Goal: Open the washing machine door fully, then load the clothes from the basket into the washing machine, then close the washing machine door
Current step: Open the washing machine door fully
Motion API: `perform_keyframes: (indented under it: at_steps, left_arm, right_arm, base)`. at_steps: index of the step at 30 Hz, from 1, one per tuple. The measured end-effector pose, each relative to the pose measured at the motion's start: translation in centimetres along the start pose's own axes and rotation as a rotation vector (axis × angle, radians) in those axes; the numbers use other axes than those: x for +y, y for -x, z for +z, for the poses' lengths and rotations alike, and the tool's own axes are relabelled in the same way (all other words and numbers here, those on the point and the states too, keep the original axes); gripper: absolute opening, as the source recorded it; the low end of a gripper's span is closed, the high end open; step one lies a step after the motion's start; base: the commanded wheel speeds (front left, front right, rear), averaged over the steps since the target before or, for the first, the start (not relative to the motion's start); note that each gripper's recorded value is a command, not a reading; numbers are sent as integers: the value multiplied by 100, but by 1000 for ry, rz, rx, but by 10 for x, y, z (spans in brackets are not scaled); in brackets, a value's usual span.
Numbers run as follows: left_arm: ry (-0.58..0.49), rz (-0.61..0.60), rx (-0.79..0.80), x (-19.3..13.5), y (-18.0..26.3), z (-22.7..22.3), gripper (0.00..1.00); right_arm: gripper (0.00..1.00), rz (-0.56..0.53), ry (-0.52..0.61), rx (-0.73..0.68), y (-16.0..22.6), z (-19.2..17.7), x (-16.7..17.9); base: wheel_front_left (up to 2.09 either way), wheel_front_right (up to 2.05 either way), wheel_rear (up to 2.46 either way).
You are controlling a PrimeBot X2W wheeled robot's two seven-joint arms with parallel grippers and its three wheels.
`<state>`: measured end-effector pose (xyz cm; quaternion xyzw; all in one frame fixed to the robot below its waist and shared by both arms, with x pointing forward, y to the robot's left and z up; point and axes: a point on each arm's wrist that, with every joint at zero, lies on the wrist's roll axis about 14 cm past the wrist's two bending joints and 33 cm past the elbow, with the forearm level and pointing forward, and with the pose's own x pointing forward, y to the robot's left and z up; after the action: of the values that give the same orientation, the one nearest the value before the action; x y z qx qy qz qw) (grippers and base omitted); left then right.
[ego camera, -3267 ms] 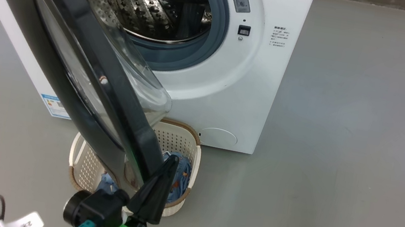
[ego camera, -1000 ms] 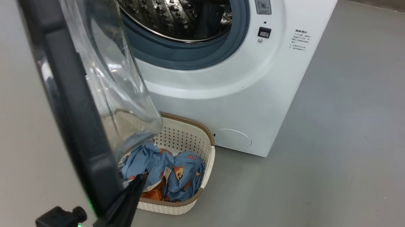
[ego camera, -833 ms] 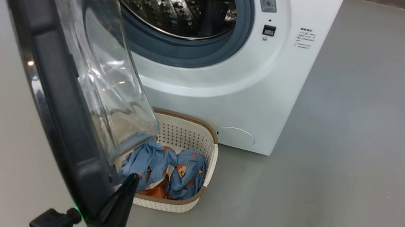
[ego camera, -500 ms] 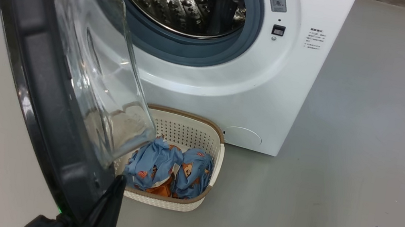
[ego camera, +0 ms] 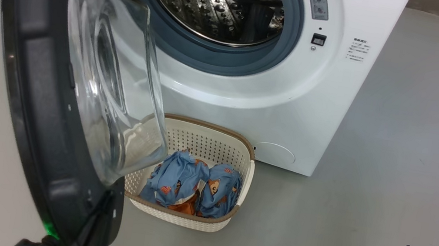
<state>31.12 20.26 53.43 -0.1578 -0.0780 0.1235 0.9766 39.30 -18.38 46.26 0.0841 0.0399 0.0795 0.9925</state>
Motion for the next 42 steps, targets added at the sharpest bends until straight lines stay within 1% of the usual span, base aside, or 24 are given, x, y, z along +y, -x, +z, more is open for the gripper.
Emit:
perform_keyframes:
  at_steps: [6, 21, 25, 26, 28, 33, 42]
  left_arm:
    - [-39, 64, -19, 22, -1, 6, 0]
    - [-139, 275, -21, 93, 2, 11, 0]
    - [-164, 336, -25, 115, 5, 15, 0]
    - [-181, 358, -22, 126, 7, 17, 0]
    - [-191, 369, -22, 131, 7, 18, 0]
    - [-244, 428, -33, 157, 2, 26, 0]
    - [-305, 534, -54, 198, -7, 42, 0]
  right_arm:
    - [100, 12, -2, 3, -3, -1, 4]
    - [100, 13, -11, 23, -7, -9, 5]
    - [100, 15, -12, 26, -8, -10, 5]
    - [100, 17, -12, 29, -8, -11, 6]
    - [100, 17, -13, 31, -9, -12, 6]
    - [100, 22, -14, 40, -11, -16, 7]
    - [100, 46, -21, 51, -18, -20, 14]
  base:
    - [0, 0, 0]
    - [0, 0, 0]
    - [0, 0, 0]
    - [0, 0, 0]
    - [0, 0, 0]
    - [0, 0, 0]
    - [0, 0, 0]
